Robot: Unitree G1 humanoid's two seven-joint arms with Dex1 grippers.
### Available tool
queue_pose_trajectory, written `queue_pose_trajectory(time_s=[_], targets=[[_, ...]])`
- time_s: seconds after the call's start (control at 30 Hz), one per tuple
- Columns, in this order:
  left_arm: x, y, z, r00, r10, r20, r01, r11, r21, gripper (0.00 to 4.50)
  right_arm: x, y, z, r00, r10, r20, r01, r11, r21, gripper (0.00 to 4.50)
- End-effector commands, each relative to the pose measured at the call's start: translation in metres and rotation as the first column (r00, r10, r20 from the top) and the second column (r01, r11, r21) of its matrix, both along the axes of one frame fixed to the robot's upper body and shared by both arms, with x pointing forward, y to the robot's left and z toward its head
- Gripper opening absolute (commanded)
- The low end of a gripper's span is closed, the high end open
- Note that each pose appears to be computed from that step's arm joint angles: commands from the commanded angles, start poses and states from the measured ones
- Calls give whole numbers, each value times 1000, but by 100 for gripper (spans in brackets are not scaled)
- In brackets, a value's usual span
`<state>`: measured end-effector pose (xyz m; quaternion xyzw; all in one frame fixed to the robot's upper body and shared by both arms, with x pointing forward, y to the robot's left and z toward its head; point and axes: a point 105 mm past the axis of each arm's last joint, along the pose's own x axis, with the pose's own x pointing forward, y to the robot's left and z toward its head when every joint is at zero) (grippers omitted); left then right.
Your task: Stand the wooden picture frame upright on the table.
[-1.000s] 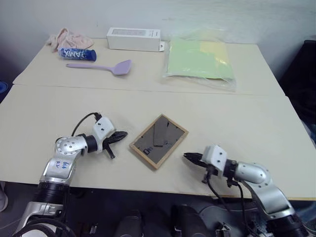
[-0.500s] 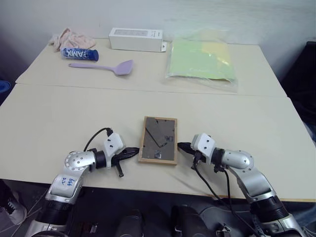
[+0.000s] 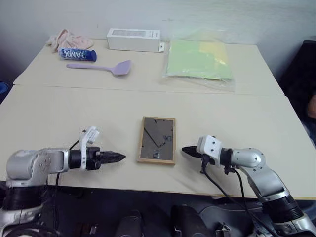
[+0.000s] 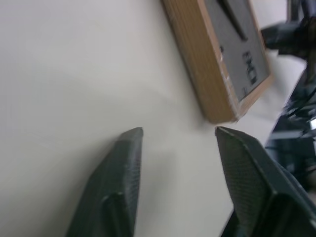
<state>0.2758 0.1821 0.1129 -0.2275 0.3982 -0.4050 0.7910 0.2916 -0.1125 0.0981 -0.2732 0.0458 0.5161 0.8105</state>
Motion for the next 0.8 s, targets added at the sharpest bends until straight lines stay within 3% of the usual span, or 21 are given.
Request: queue_pose_trajectory(time_s=[0.03,0.27,0.6,0.8], targets=[[7,-23,-6,995,-29,-100,26,999,-26,305,-1,10,6,1000,7,19,-7,1000,4,0],[10,-57,-15,978,-113,-174,108,994,-34,305,0,20,7,999,28,34,-28,999,-15,0],[13,-86,-10,960,-157,-232,127,982,-140,305,1,27,6,998,46,48,-44,998,-45,0],[23,-87,-6,965,-99,-244,55,982,-183,177,2,22,4,998,31,50,-28,998,-61,0]])
